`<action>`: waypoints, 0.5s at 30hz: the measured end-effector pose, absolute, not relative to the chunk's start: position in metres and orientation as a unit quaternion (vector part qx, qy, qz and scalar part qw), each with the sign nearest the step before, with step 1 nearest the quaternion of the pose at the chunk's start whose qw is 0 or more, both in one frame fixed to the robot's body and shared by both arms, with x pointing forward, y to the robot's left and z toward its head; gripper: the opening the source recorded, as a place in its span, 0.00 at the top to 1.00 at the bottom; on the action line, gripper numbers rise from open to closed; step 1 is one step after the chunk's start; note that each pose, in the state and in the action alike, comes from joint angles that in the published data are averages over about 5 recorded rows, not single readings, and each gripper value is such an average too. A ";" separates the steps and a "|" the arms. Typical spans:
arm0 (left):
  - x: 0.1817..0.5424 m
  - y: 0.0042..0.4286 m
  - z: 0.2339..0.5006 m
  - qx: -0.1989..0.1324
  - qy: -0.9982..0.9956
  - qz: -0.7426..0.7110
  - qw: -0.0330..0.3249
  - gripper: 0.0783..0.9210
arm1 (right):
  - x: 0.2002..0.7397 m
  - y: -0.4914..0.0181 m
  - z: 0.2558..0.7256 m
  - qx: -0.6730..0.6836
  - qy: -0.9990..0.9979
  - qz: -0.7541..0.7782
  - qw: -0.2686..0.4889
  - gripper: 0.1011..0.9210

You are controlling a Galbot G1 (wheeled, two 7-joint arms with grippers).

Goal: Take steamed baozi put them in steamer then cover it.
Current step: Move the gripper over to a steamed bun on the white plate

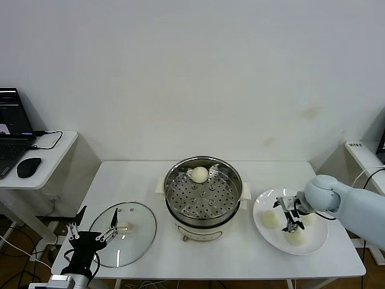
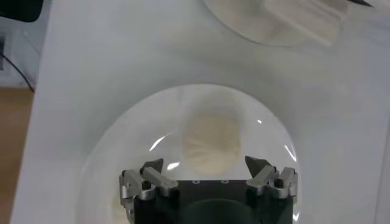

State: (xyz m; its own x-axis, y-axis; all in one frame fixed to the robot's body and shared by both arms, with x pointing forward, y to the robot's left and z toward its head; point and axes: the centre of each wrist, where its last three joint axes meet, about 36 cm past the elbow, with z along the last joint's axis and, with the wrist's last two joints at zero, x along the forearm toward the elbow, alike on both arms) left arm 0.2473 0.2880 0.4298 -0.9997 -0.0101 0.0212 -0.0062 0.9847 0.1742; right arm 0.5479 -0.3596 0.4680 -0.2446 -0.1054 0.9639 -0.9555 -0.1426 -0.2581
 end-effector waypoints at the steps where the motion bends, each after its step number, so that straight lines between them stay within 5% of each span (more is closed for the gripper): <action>1: 0.247 0.288 0.430 0.004 -0.996 -0.087 0.011 0.12 | 0.549 -0.359 0.466 0.491 -0.541 0.574 0.370 0.12; 15: 0.246 0.288 0.429 0.005 -0.996 -0.088 0.012 0.12 | 0.558 -0.352 0.445 0.486 -0.549 0.567 0.375 0.18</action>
State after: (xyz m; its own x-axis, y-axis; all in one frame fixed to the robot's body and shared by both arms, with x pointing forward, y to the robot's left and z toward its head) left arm 0.2465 0.2882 0.4294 -0.9997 -0.0111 0.0229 -0.0069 0.9846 0.1744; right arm 0.5578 -0.3516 0.4448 -0.2465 -0.1083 0.9631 -0.9590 -0.1163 -0.2585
